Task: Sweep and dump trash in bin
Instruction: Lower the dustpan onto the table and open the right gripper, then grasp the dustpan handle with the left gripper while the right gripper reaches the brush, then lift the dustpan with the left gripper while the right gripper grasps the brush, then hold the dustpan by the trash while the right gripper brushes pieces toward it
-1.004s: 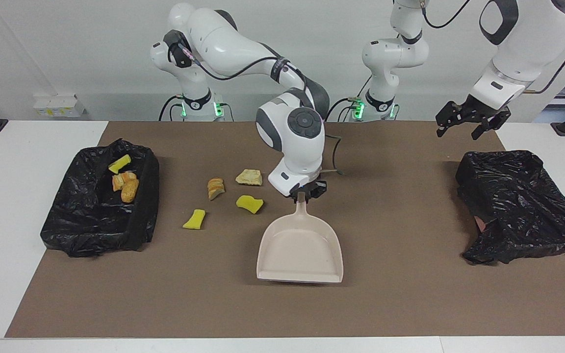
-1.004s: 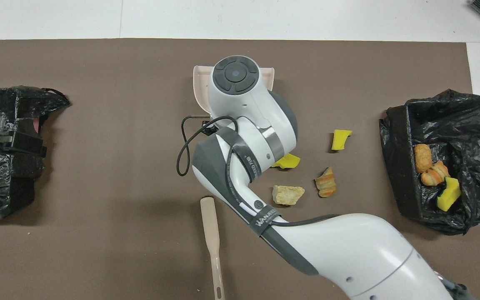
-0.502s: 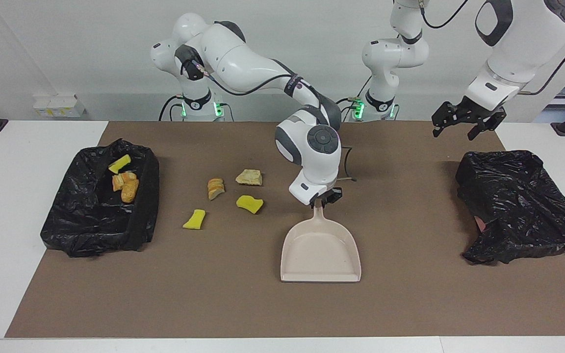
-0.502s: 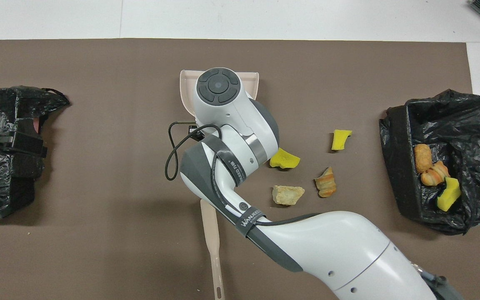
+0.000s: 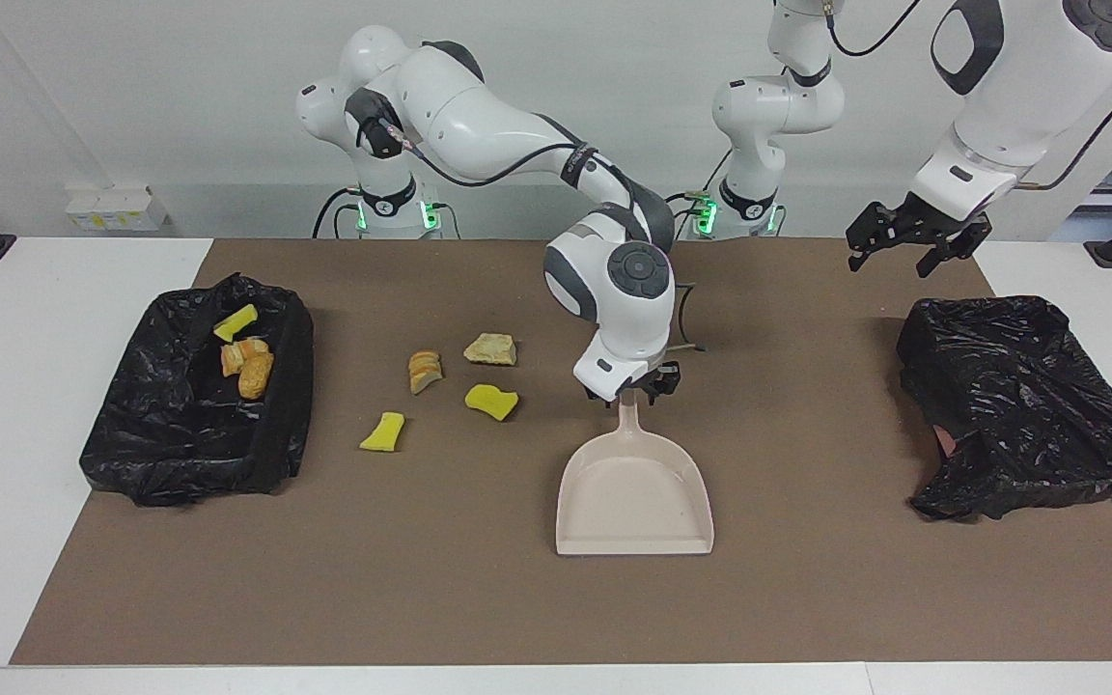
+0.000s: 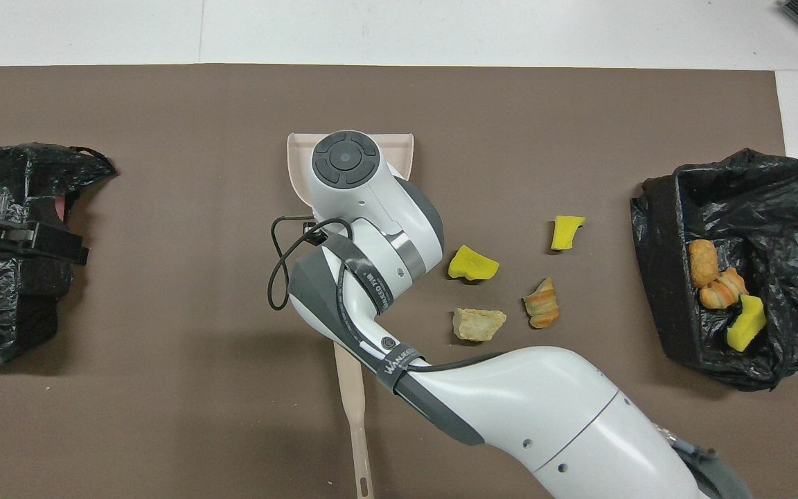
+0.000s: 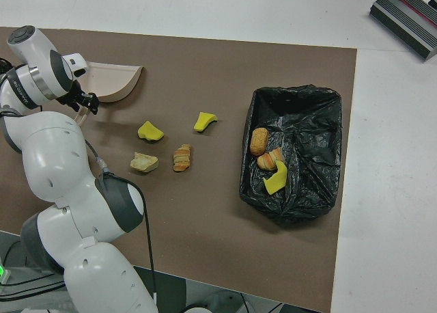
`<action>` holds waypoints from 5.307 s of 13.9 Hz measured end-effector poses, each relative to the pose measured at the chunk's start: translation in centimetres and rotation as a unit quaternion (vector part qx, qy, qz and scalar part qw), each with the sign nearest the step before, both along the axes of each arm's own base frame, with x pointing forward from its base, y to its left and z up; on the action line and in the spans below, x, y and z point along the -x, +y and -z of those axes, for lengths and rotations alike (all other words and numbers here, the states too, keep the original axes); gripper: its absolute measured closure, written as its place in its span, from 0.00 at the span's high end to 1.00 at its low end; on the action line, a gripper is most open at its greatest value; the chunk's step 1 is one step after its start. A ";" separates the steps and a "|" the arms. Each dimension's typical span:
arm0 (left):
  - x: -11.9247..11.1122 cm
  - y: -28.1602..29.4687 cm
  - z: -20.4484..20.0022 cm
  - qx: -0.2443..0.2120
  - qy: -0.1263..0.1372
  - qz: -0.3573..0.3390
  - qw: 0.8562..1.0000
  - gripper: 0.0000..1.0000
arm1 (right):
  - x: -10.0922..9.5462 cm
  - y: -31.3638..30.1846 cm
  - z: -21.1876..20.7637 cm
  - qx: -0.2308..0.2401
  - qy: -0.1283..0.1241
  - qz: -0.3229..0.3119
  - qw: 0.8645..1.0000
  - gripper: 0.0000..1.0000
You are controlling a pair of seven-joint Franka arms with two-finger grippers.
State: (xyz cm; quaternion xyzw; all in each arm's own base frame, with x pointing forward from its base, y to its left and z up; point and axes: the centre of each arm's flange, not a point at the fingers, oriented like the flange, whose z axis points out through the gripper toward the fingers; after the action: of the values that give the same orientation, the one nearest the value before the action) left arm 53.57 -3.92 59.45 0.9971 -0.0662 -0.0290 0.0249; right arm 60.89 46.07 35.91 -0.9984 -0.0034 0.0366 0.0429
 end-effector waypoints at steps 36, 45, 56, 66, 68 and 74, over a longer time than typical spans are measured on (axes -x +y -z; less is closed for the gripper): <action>-2.5 -31.3 23.4 -0.005 -0.071 -0.011 0.997 0.31 | 33.0 -1.3 2.2 0.026 0.101 -0.087 0.991 0.42; -6.2 -21.8 17.4 -0.033 -0.039 0.132 0.990 0.31 | 31.8 -3.5 -1.6 0.036 0.098 -0.024 0.994 0.26; -8.1 -14.0 16.8 -0.003 0.019 0.382 0.924 0.31 | 24.3 -21.1 -5.9 0.155 0.100 0.132 0.974 0.26; -6.5 -16.6 18.3 0.005 0.026 0.651 0.759 0.31 | 21.3 -29.9 -0.8 0.145 0.144 0.162 0.965 0.26; -4.3 -18.8 19.6 0.000 0.015 0.665 0.747 0.31 | 21.5 -29.5 -0.4 0.145 0.149 0.149 0.967 0.26; 1.7 -22.2 21.0 -0.008 0.001 0.670 0.743 0.31 | 22.6 -24.4 0.2 0.100 0.154 0.117 0.976 0.26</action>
State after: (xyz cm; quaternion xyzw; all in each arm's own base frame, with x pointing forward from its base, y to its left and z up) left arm 51.90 -26.16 38.45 0.6962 -0.7167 -0.0397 -0.0086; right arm 38.30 21.69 35.74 -0.9735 0.1234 0.1849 -0.0530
